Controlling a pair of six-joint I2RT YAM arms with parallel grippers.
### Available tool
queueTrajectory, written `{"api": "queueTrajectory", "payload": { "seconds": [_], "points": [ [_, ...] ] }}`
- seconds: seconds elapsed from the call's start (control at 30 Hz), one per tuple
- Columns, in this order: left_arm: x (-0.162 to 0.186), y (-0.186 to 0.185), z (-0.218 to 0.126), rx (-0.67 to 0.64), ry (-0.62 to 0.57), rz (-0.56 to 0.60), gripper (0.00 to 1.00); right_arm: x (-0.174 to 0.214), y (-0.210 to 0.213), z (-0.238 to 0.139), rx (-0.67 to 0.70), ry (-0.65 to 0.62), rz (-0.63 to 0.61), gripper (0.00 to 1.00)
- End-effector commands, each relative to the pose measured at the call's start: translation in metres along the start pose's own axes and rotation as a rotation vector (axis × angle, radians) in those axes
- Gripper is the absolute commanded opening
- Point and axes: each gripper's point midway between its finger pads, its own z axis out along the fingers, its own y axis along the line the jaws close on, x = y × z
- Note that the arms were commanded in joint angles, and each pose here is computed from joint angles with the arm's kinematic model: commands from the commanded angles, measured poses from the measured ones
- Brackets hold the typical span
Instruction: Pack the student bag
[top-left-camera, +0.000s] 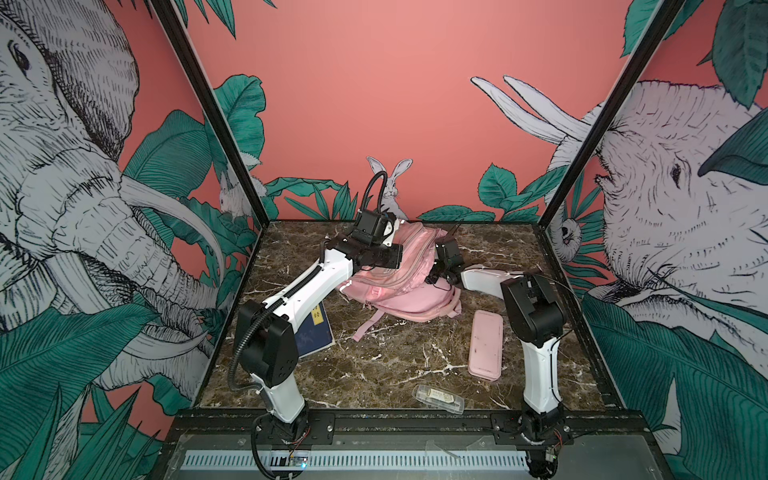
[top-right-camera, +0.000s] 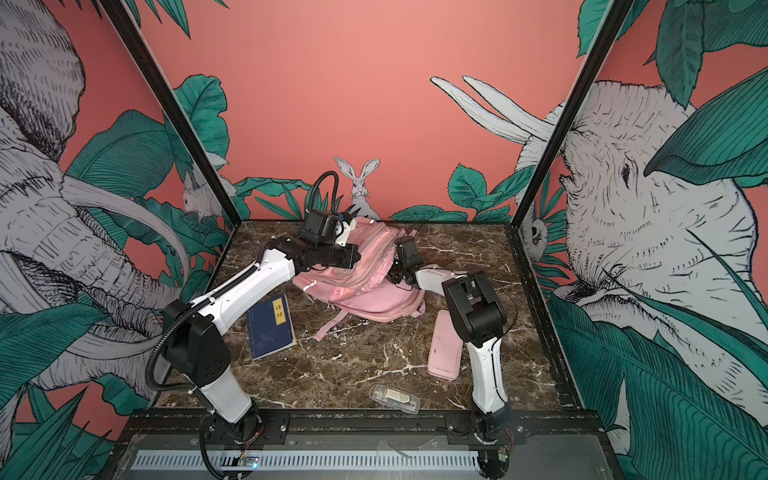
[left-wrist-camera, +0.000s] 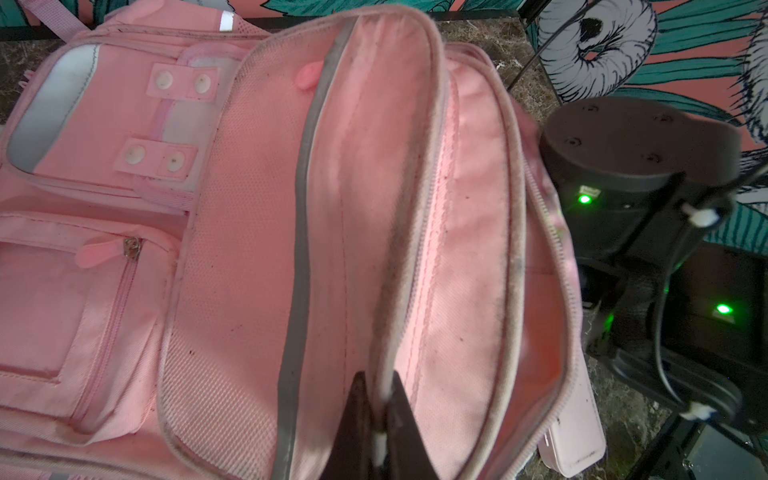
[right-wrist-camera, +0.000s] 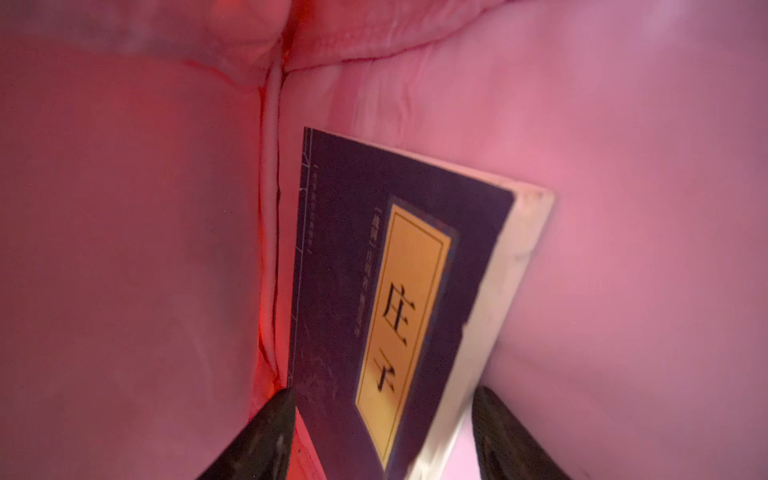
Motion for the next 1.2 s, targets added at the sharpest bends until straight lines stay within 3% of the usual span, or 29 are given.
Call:
{"api": "queueTrajectory", "payload": {
  "seconds": [0.0, 0.6, 0.87, 1.17],
  "points": [
    [-0.035, -0.017, -0.035, 0.058, -0.149, 0.018, 0.00, 0.000, 0.007, -0.019, 0.017, 0.010, -0.056, 0.68],
    [-0.017, -0.006, -0.003, 0.049, -0.091, -0.031, 0.00, 0.036, -0.052, -0.129, 0.230, 0.008, -0.188, 0.66],
    [-0.001, -0.015, 0.021, 0.043, -0.032, -0.005, 0.00, 0.043, -0.041, -0.189, 0.261, -0.060, -0.284, 0.64],
    [0.026, -0.025, 0.053, 0.004, 0.054, 0.036, 0.00, 0.055, -0.038, -0.227, 0.263, -0.102, -0.330, 0.62]
  ]
}}
